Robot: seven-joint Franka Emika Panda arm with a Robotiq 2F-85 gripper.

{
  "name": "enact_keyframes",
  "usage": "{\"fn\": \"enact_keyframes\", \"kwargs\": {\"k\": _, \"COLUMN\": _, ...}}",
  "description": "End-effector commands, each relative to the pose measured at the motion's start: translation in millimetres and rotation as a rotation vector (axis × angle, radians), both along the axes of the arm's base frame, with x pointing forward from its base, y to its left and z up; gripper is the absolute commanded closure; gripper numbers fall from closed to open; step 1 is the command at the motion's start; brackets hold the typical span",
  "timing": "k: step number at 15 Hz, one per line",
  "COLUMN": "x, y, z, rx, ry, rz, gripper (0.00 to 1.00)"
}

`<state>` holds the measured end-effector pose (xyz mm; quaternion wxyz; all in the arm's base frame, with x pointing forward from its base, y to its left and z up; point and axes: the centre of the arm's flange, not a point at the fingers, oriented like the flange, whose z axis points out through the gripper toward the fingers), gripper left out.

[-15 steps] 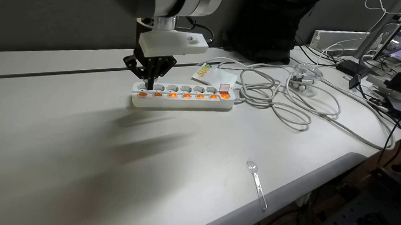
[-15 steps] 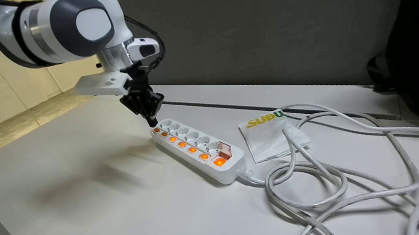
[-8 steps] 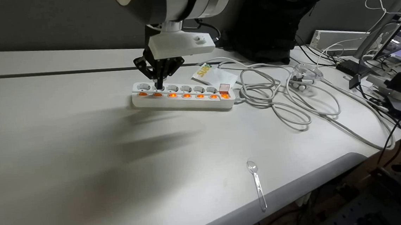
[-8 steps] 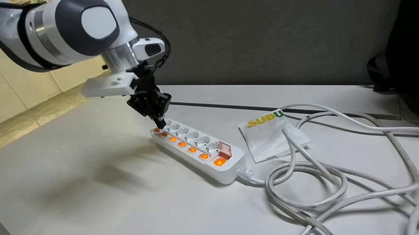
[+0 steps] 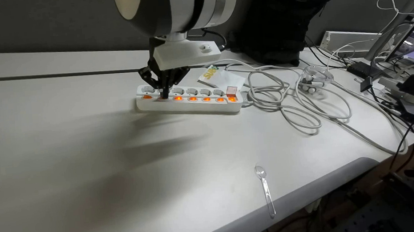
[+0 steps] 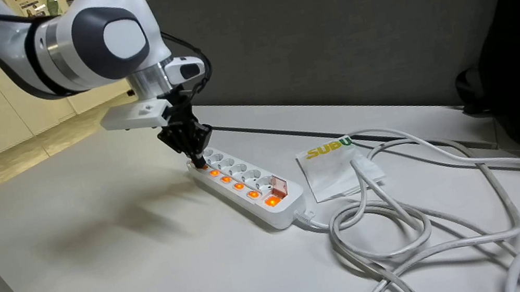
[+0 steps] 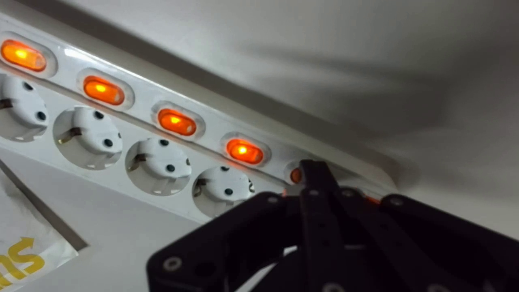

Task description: Turn on the second switch from the left

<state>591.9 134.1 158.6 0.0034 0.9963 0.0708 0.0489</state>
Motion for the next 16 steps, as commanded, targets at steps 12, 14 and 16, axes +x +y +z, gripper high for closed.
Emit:
{"fn": "enact_keyframes", "kwargs": {"k": 12, "x": 6, "y": 16, "z": -20, "rx": -0.092, "ry": 0.087, "rz": 0.023, "gripper": 1.00}}
{"fn": "enact_keyframes", "kwargs": {"k": 14, "x": 7, "y": 21, "z": -28, "rx": -0.148, "ry": 0.140, "rz": 0.048, "gripper": 1.00}}
{"fn": "enact_keyframes", "kwargs": {"k": 16, "x": 12, "y": 27, "z": -29, "rx": -0.187, "ry": 0.164, "rz": 0.071, "gripper": 1.00}}
